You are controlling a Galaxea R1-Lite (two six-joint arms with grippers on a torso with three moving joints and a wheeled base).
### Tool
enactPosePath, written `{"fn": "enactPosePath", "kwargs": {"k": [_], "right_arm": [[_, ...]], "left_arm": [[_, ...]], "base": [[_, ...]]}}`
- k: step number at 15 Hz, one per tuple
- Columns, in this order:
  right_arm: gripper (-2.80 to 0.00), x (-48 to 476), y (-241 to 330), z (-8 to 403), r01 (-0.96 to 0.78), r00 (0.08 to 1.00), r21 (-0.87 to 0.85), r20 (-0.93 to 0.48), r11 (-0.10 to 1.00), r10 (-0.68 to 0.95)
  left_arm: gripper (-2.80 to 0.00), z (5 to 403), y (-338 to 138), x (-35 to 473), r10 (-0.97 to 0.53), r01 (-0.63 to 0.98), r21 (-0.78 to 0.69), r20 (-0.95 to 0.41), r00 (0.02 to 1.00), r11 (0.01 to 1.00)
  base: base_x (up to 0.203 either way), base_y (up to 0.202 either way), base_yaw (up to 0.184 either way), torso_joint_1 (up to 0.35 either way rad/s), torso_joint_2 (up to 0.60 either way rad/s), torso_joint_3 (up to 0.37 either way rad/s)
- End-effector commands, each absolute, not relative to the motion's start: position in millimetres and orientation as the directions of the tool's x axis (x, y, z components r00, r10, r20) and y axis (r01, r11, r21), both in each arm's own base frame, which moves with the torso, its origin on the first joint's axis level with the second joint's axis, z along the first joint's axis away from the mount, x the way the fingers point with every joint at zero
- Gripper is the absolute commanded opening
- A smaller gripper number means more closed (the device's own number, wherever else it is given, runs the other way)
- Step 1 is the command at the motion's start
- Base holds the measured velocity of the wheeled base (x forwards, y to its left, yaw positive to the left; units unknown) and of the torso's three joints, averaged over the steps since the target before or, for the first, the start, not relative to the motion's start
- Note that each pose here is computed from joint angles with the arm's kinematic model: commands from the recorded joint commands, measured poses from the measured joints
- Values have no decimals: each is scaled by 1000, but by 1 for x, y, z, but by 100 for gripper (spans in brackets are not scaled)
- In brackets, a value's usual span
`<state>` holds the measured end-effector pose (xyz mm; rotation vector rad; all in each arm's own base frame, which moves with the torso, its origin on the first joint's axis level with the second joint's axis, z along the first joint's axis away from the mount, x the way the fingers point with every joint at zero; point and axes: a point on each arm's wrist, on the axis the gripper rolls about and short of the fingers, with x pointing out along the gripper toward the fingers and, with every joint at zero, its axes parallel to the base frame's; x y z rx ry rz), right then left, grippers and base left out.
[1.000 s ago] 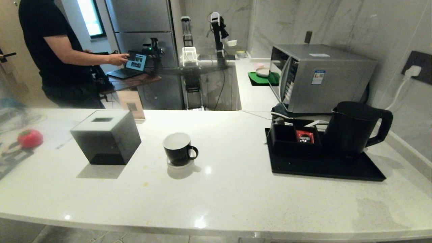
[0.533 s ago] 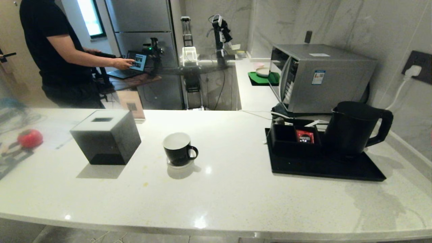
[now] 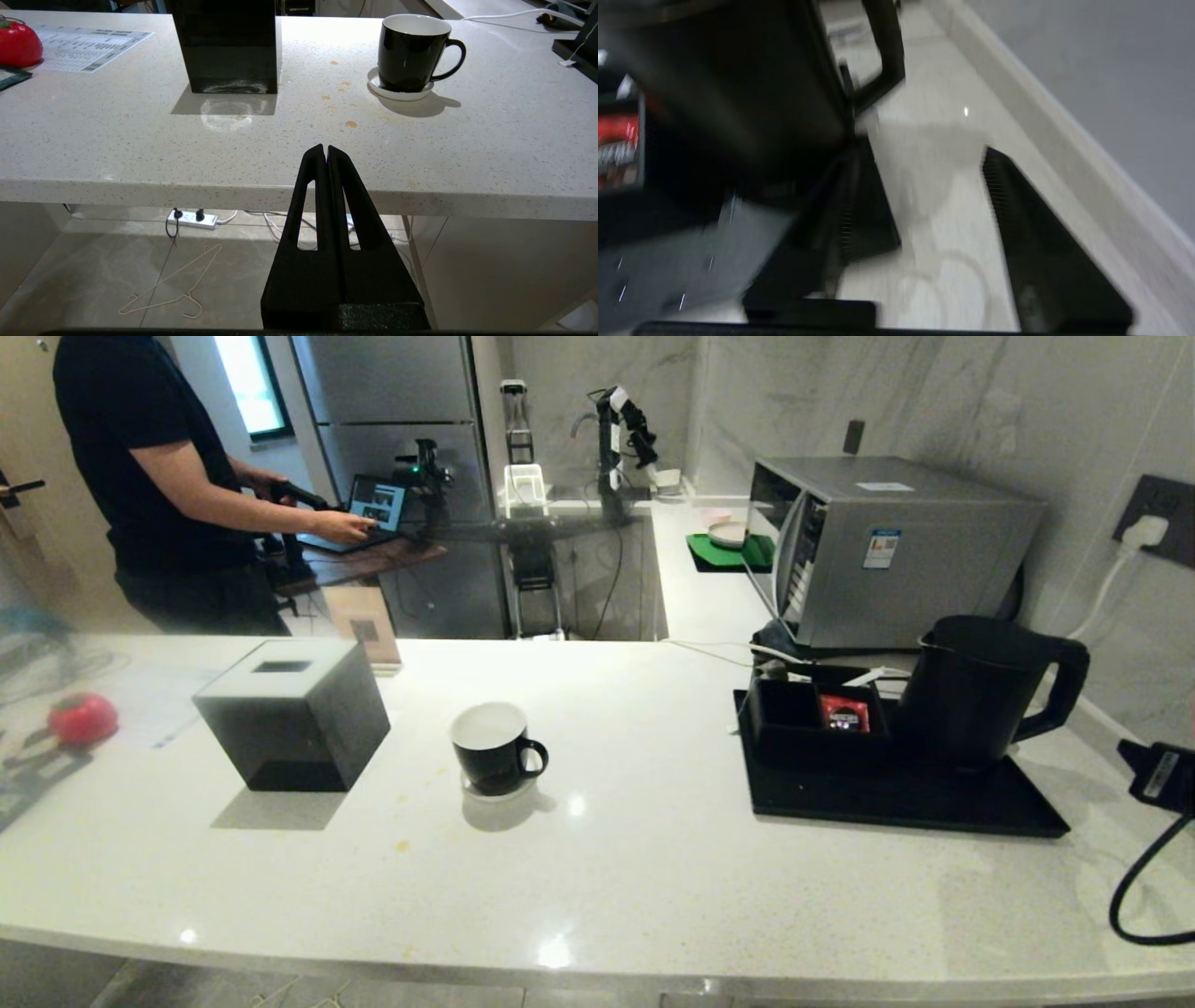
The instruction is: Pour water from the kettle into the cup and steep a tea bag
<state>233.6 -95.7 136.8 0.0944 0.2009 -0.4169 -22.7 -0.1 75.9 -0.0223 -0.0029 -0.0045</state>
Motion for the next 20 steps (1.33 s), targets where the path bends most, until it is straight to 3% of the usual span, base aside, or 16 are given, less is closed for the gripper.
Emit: {"fn": "enactPosePath", "kwargs": {"k": [1, 20], "right_arm": [[0, 252, -103, 124, 410, 894, 50, -218, 911, -391], [0, 327, -132, 101, 403, 912, 52, -105, 914, -397]], "left_arm": [[-280, 76, 0, -23, -5, 5, -23, 3, 1000, 1000], [-280, 76, 0, -23, -6, 6, -23, 3, 1000, 1000]], "base": [[0, 0, 0, 0, 0, 0], [0, 0, 0, 0, 0, 0]]}}
